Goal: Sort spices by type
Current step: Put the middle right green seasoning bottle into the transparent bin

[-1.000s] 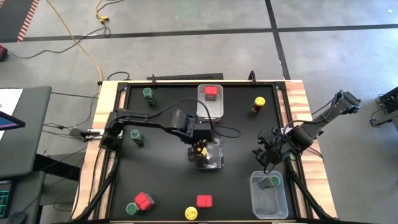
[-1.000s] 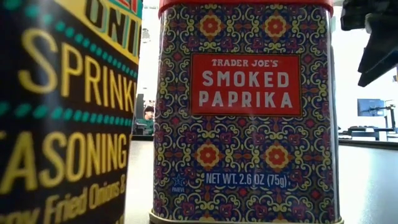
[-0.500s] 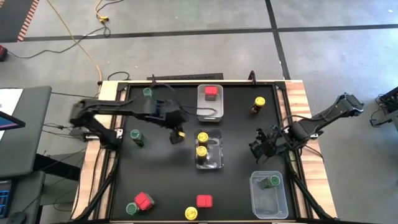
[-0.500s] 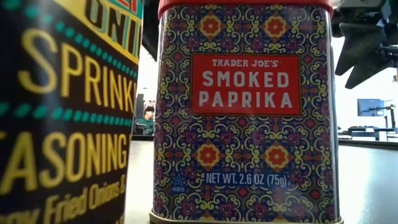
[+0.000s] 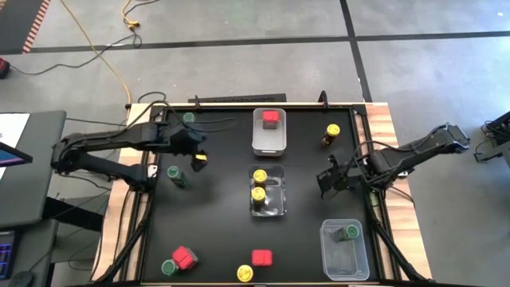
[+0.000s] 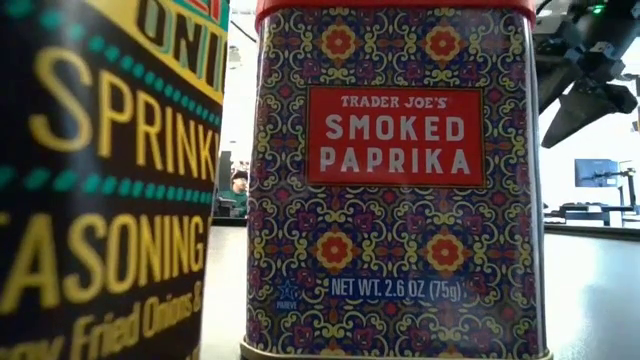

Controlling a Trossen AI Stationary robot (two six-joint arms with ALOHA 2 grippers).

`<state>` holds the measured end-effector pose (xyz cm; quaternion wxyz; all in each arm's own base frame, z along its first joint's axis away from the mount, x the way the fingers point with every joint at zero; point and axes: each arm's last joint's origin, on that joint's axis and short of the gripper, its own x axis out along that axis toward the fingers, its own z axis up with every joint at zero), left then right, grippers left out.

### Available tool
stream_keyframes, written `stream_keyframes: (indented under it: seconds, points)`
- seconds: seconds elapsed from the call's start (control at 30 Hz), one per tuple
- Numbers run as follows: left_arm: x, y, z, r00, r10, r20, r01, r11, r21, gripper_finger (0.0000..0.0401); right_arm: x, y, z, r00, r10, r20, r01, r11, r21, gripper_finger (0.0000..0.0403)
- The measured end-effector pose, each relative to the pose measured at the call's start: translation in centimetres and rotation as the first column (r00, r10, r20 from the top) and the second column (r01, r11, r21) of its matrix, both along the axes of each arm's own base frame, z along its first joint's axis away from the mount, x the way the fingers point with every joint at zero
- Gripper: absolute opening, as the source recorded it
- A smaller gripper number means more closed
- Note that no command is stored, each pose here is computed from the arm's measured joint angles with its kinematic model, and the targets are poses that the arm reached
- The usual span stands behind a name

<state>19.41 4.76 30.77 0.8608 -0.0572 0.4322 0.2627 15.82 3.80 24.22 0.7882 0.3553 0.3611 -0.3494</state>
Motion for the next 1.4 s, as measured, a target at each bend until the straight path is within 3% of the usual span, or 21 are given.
stream_keyframes:
  seconds: [0.3,0.6,0.93,1.03,1.27,1.4]
  points:
    - [0.0,0.5,0.2,0.999,-0.041,-0.019,0.042,0.997,0.067,0.0285,0.2,-0.7,0.0,0.999,-0.044,0.000,0.044,0.999,0.000,0.0291]
    - [-0.1,0.7,0.2,0.999,-0.013,-0.048,0.019,0.993,0.120,0.0376,0.3,-1.0,0.1,0.998,-0.066,0.014,0.066,0.998,0.004,0.0291]
    - [-0.6,0.4,0.0,0.988,0.156,0.004,-0.155,0.987,-0.034,0.0379,0.4,-1.1,0.1,0.997,-0.071,0.016,0.071,0.997,0.004,0.0291]
    - [-1.3,0.2,0.4,0.968,0.253,-0.006,-0.252,0.963,-0.100,0.0379,0.4,-1.1,0.1,0.998,-0.068,0.014,0.068,0.998,0.002,0.0291]
    - [-3.7,-1.5,1.0,0.930,0.365,-0.027,-0.361,0.903,-0.230,0.0379,0.4,-1.1,0.1,0.998,-0.064,0.013,0.064,0.998,0.000,0.0291]
    - [-5.2,-2.0,1.6,0.878,0.479,0.014,-0.454,0.840,-0.297,0.0380,0.4,-1.1,0.1,0.999,-0.053,0.008,0.054,0.999,-0.007,0.0291]
